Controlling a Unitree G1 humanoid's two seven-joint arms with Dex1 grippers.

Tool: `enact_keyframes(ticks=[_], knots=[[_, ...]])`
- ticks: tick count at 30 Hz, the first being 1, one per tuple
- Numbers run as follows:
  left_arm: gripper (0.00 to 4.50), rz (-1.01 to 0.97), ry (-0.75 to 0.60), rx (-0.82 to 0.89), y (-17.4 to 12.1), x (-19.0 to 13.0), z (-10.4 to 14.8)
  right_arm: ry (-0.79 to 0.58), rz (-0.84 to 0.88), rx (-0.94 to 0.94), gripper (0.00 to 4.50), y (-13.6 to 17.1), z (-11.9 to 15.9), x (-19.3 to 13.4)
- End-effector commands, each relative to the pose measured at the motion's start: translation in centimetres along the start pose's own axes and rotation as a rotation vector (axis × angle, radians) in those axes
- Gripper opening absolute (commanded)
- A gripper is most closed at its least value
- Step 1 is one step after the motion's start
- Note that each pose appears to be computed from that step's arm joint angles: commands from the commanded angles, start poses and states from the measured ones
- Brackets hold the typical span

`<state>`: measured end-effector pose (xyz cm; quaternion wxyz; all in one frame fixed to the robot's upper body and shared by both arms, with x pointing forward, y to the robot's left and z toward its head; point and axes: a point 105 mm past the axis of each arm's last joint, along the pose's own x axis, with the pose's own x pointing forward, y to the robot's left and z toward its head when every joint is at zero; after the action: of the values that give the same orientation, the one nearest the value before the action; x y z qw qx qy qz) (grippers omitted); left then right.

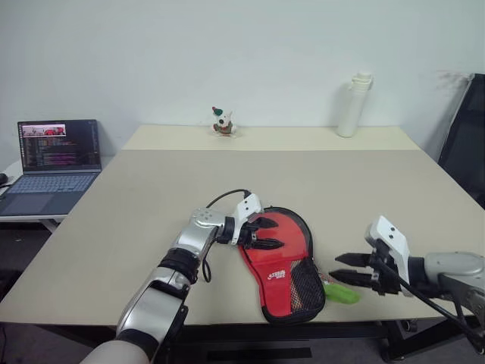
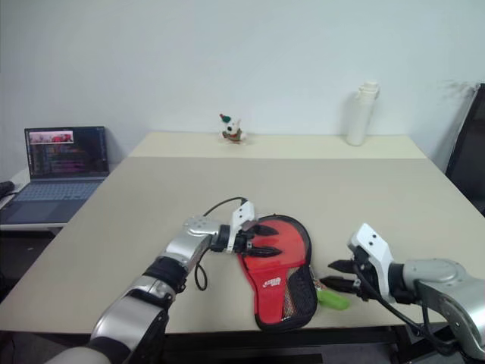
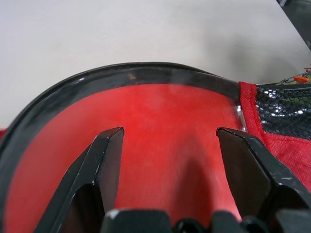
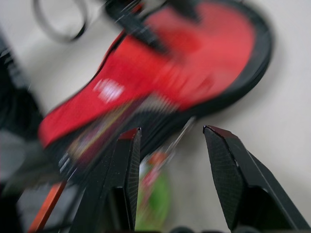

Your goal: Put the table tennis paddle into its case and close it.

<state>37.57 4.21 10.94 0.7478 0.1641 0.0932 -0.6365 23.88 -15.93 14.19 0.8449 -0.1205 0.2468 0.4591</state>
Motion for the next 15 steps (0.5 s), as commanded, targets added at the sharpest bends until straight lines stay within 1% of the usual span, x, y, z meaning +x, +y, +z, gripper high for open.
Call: enact_keyframes(ticks=[1,4,10,15], knots=[[3.32,-0.028,0.010,0.048,0.1,0.4,0.6,0.020,0.026,-0.084,2.20,1.3,0.3,-1.0],[3.32,-0.046,0.035,0.050,-0.1,0.8,-0.1,0.065,0.027,-0.115,2.20,1.7,-0.5,-1.0],[3.32,-0.076,0.052,0.040,-0.8,1.2,-1.2,0.136,-0.027,-0.167,2.20,1.2,-2.6,0.3],[3.32,-0.085,0.051,0.033,-1.1,1.4,-1.6,0.128,-0.077,-0.186,2.20,0.2,-3.0,1.5]])
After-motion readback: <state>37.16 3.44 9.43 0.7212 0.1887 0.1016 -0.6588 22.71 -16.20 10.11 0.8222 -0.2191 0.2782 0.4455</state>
